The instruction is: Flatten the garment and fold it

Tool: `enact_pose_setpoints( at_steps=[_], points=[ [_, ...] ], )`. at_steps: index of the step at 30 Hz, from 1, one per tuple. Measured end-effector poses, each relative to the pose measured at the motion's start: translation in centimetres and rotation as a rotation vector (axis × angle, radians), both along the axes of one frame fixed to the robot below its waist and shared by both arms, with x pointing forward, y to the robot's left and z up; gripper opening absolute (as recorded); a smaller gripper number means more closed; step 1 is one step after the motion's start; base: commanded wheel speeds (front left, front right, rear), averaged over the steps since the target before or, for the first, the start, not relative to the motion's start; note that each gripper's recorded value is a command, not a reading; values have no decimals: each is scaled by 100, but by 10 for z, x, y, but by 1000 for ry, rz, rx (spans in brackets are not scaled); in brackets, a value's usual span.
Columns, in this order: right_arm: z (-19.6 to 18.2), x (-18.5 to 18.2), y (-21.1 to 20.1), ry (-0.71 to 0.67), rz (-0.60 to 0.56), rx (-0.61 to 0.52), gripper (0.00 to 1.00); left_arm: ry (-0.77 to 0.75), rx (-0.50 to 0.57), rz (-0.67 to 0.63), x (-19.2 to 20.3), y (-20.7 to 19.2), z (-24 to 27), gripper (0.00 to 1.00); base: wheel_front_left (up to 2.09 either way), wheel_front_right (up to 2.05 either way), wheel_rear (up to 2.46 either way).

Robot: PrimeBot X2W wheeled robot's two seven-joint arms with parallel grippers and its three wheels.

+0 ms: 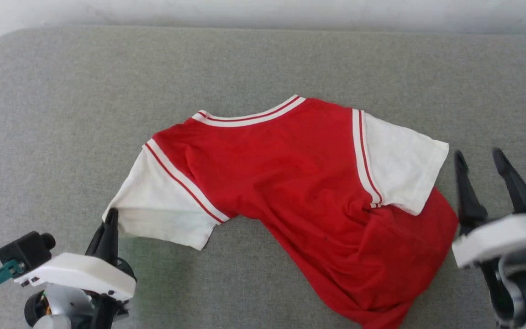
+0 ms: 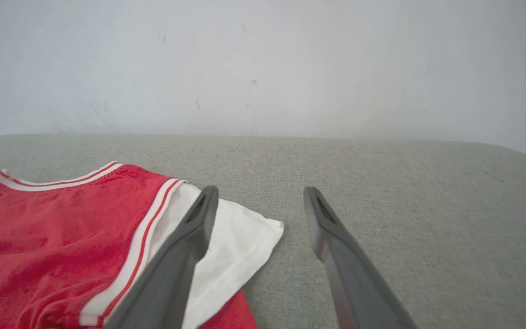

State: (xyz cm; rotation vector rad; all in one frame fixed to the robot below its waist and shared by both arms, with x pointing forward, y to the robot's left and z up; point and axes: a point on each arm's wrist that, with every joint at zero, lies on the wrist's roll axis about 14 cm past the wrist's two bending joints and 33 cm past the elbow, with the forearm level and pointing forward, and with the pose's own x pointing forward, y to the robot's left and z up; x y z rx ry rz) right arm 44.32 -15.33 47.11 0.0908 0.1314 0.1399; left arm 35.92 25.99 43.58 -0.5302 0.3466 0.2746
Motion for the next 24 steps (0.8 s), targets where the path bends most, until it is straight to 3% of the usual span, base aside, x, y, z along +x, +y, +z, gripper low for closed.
enact_pose_setpoints(
  at_steps=[3, 7, 11, 14, 22, 23, 24],
  points=[
    [-1, 20, 10, 76, 51, -38, 100, -2, -1, -22, 8, -7, -1, 0, 0, 0, 0],
    [-25, 36, 8, 286, 85, -83, 100, -4, -9, -57, 19, -18, -3, 0, 0, 0, 0],
    [-55, 41, 5, 488, 125, -133, 100, -6, -23, -83, 29, -26, -6, 0, 0, 0, 0],
    [-76, 39, 8, 605, 146, -112, 100, 5, -33, -91, 32, -31, -12, 0, 0, 0, 0],
    [-102, 45, 31, 742, 233, -95, 100, 44, -37, -87, 35, -29, -28, 0, 0, 0, 0],
    [-103, 46, 34, 759, 251, -108, 45, 48, -36, -84, 35, -28, -29, 0, 0, 0, 0],
    [-104, 47, 35, 771, 266, -123, 18, 52, -35, -83, 35, -27, -30, 0, 0, 0, 0]
  ],
)
